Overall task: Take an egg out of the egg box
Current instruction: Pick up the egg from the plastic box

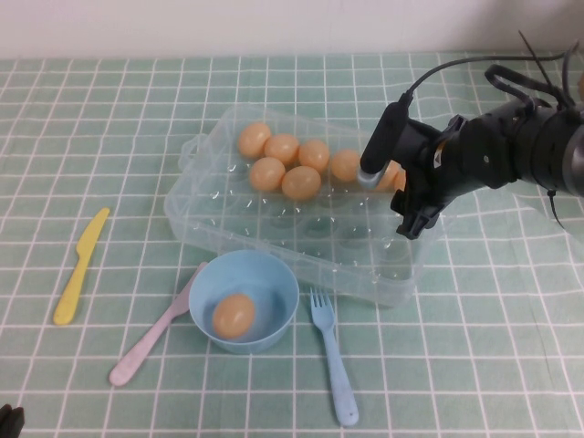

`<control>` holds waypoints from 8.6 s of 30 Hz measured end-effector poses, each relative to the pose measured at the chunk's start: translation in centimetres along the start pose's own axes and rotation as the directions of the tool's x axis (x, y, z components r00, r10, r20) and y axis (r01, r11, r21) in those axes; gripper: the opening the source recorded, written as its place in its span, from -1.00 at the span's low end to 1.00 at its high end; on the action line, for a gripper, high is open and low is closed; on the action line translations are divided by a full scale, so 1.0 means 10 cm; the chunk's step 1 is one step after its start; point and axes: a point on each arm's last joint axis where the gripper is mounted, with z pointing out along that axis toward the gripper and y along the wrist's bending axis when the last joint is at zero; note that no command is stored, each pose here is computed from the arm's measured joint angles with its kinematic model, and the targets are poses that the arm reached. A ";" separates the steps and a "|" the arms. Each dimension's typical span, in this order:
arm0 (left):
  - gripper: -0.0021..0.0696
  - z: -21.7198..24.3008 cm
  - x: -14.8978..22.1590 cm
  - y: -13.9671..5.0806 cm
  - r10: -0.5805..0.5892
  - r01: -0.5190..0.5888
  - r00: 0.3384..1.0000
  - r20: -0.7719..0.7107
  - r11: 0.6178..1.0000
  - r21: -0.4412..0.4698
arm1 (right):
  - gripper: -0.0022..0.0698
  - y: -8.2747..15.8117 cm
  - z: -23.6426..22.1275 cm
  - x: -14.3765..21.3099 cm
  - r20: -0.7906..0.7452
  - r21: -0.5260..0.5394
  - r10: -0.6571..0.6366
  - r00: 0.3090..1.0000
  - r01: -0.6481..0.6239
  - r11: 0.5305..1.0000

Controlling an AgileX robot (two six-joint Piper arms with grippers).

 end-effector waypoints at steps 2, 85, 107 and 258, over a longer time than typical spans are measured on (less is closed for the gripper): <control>-0.94 0.00 0.00 0.00 0.000 0.000 1.000 0.000 1.000 0.000 | 0.32 0.00 0.05 0.03 -0.010 -0.005 0.003 1.000 -0.003 1.000; -0.94 0.00 0.00 0.00 0.000 0.000 1.000 0.000 1.000 0.000 | -0.12 -0.18 0.31 0.07 -0.008 0.023 0.038 0.999 -0.038 0.999; -0.94 0.00 0.00 0.00 0.000 0.000 1.000 0.000 1.000 0.000 | 0.25 -0.17 0.29 0.03 0.012 -0.008 0.121 0.993 -0.121 0.993; -0.94 0.00 0.00 0.00 0.000 0.000 1.000 0.000 1.000 0.000 | 0.35 -0.41 0.15 -0.22 -0.235 -0.045 0.319 0.918 -0.338 0.940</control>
